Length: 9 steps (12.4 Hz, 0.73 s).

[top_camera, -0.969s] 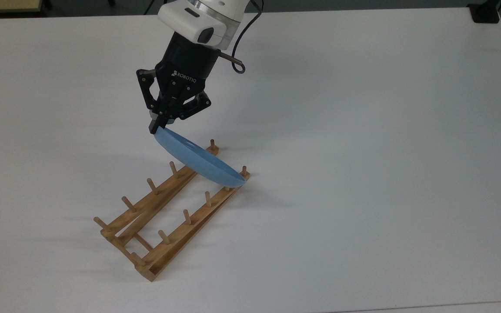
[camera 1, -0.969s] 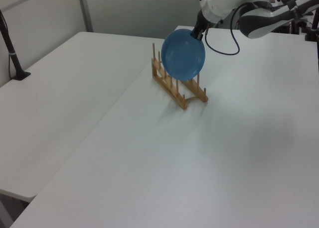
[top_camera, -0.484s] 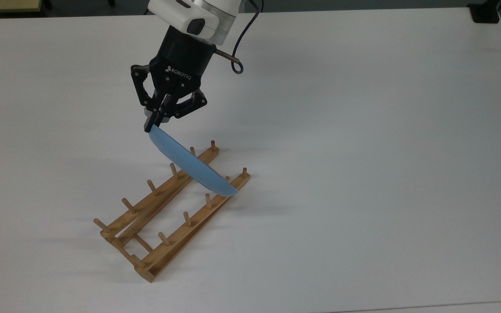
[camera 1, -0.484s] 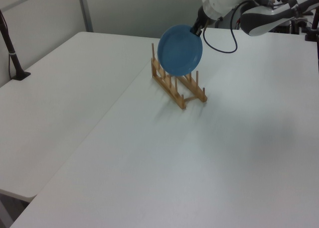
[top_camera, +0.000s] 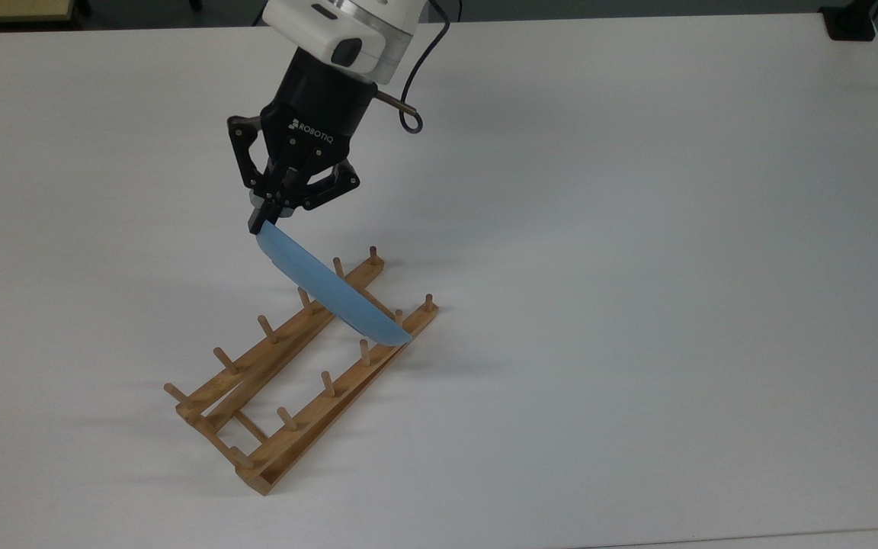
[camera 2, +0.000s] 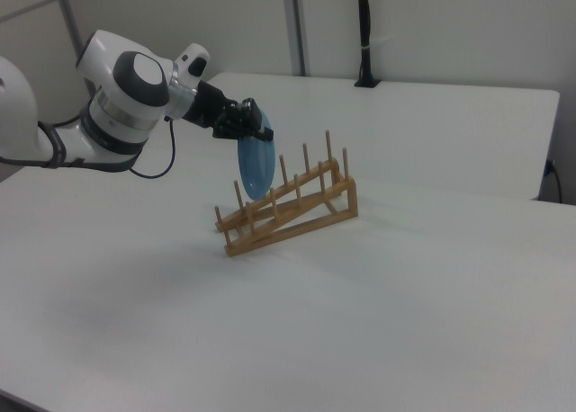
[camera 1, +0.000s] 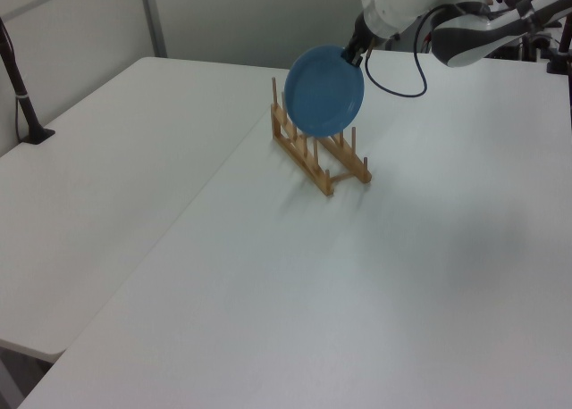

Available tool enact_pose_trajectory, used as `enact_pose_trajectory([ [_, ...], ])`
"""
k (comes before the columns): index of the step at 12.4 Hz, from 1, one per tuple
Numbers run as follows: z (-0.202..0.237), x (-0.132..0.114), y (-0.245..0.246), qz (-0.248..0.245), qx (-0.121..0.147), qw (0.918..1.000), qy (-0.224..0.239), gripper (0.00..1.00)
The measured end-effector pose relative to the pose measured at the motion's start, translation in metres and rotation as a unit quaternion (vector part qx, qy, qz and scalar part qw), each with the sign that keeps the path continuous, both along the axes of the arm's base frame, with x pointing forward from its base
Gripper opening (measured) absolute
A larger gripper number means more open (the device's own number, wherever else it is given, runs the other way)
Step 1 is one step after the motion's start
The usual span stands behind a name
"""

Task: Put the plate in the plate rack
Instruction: 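Lower the plate upright between the rack pegs, then open the gripper to release the plate rim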

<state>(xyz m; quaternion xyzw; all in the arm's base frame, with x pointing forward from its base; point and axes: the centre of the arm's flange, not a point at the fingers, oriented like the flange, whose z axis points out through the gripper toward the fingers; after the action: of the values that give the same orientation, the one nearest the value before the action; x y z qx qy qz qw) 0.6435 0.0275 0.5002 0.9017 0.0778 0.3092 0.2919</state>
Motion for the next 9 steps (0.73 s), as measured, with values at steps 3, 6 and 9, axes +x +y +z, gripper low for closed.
enact_pose_trajectory([
  [3,-0.017,0.002,0.003,0.002,-0.002,0.9999,0.014,0.05],
  [6,-0.035,0.005,0.008,0.004,-0.004,0.9996,0.027,0.08],
  [9,-0.045,0.007,0.009,-0.005,0.004,0.9996,0.028,0.39],
])
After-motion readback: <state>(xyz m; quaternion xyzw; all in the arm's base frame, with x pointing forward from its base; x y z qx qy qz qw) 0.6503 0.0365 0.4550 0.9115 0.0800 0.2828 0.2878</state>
